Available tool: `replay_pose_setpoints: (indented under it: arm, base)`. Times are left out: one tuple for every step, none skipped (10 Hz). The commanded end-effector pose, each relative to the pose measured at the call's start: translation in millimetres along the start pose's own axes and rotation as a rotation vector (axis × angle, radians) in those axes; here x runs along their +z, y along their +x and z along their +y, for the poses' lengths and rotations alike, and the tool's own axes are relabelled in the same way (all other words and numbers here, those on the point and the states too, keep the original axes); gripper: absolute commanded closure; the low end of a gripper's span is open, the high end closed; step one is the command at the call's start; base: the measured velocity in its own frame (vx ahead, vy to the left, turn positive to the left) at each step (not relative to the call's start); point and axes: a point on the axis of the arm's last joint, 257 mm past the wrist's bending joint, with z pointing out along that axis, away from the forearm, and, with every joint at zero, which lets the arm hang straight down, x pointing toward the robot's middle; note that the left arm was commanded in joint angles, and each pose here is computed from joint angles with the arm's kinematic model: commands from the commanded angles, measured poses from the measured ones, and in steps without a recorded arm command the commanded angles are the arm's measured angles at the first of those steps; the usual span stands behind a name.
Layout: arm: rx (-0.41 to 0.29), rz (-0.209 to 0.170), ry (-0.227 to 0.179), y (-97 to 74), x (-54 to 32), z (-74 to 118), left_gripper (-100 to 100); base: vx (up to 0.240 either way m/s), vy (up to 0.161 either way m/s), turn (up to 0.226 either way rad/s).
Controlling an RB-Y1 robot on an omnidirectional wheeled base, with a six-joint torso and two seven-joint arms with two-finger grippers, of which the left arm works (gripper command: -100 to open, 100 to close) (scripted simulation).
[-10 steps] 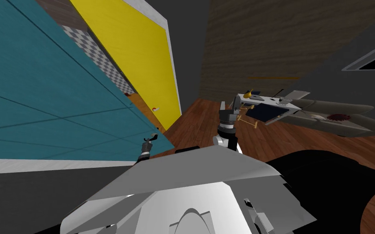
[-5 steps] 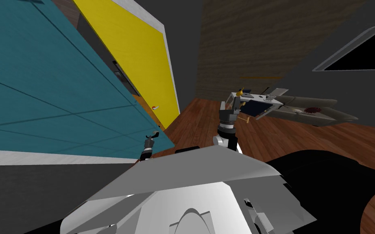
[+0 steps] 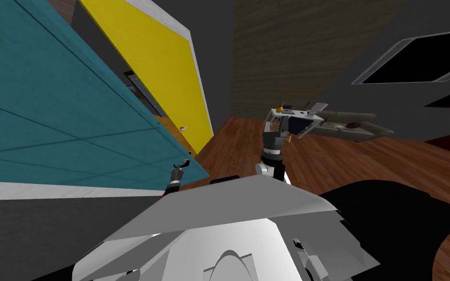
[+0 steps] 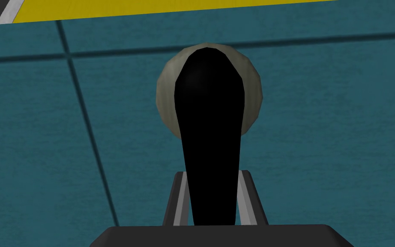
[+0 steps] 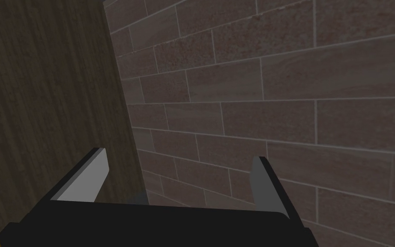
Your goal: Pull the door open
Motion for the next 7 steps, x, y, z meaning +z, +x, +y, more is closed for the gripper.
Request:
replay_pose_setpoints:
  arm:
    - [-0.008,0.02,-0.002,8.1,-4.9,1.6,100]
    - [-0.008,0.02,-0.002,8.1,-4.9,1.6,100]
    - [-0.011,0.049,-0.001,7.6,-15.2,0.9,100]
    - [-0.012,0.056,-0.001,7.5,-17.5,0.8,100]
    - [-0.014,0.072,-0.001,7.5,-23.1,0.4,100]
    - [-0.015,0.078,-0.001,7.5,-25.3,0.3,100]
    - [-0.008,0.064,0.001,2.6,-22.0,-2.1,100]
  base:
    - [-0.141,0.018,-0.033]
    - [-0.064,0.005,0.026]
    - [-0.151,0.049,-0.182]
    - [-0.202,0.072,-0.155]
    - [-0.203,0.066,-0.114]
    - [-0.179,0.046,-0.089]
    - [-0.076,0.019,-0.006]
